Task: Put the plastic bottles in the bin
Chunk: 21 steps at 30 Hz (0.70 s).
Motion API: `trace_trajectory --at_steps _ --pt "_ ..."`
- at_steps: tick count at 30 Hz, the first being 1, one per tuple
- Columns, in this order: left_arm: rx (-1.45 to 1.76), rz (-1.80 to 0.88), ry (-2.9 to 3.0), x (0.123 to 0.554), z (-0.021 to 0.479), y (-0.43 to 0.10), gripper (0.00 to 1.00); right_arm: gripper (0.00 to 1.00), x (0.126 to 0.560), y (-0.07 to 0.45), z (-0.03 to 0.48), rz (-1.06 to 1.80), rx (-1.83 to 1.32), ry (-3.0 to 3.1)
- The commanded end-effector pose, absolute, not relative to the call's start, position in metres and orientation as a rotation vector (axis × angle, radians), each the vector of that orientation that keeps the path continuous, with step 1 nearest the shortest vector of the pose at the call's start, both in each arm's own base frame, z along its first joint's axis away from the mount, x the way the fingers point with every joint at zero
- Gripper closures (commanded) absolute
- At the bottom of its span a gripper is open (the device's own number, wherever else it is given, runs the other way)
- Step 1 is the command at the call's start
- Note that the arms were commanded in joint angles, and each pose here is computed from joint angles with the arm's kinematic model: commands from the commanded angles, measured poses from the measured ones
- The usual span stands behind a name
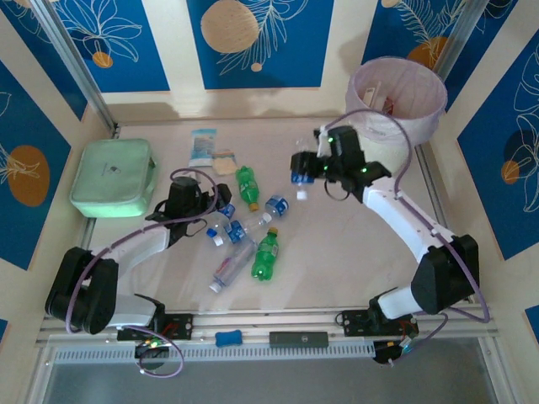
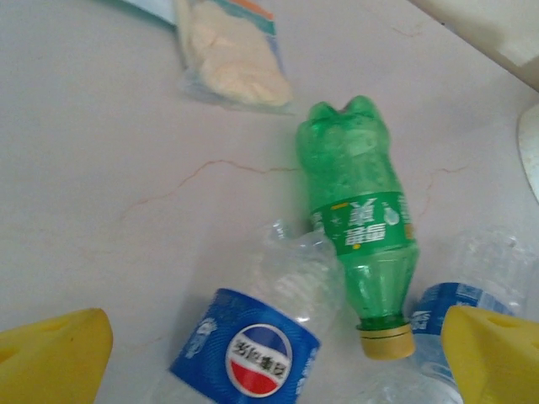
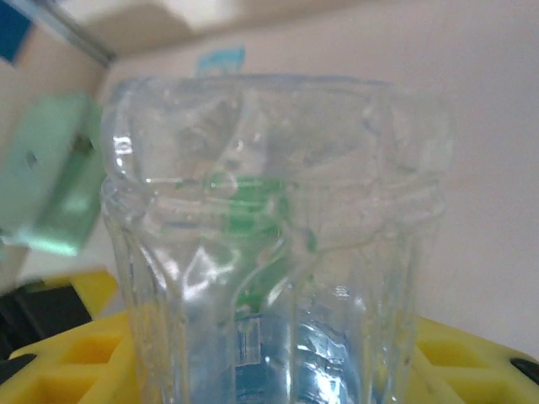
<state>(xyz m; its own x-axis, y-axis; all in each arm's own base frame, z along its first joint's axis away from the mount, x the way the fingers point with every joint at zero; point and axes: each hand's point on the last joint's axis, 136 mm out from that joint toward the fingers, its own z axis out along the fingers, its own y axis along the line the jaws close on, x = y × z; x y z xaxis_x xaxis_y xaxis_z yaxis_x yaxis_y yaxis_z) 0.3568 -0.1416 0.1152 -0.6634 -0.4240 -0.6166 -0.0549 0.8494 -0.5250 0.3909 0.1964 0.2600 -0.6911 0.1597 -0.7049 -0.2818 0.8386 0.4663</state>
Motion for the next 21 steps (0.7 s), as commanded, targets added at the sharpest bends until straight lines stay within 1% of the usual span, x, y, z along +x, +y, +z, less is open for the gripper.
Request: trace_trajectory --at_steps 1,8,13,17,21 --pt "-0.406 -0.618 2.186 0.359 0.125 -0.132 0.0 0.55 0.419 0.18 0.321 0.725 -0.124 2.051" --pt "-0.414 -0.608 2.18 0.358 0.126 -0.128 0.0 0.55 0.465 0.117 0.404 0.615 -0.031 1.844" --pt "-0.423 -0.619 2.183 0.357 0.124 -0.128 0.0 0.55 0.49 0.067 0.444 0.49 0.052 1.74" --pt "-0.423 -0.623 2.181 0.356 0.125 -0.129 0.0 0.56 0.516 0.023 0.447 0.309 0.144 1.712" --pt "-0.416 -0.622 2.174 0.355 0.13 -0.128 0.0 0.56 0.541 -0.02 0.428 0.166 0.257 1.746"
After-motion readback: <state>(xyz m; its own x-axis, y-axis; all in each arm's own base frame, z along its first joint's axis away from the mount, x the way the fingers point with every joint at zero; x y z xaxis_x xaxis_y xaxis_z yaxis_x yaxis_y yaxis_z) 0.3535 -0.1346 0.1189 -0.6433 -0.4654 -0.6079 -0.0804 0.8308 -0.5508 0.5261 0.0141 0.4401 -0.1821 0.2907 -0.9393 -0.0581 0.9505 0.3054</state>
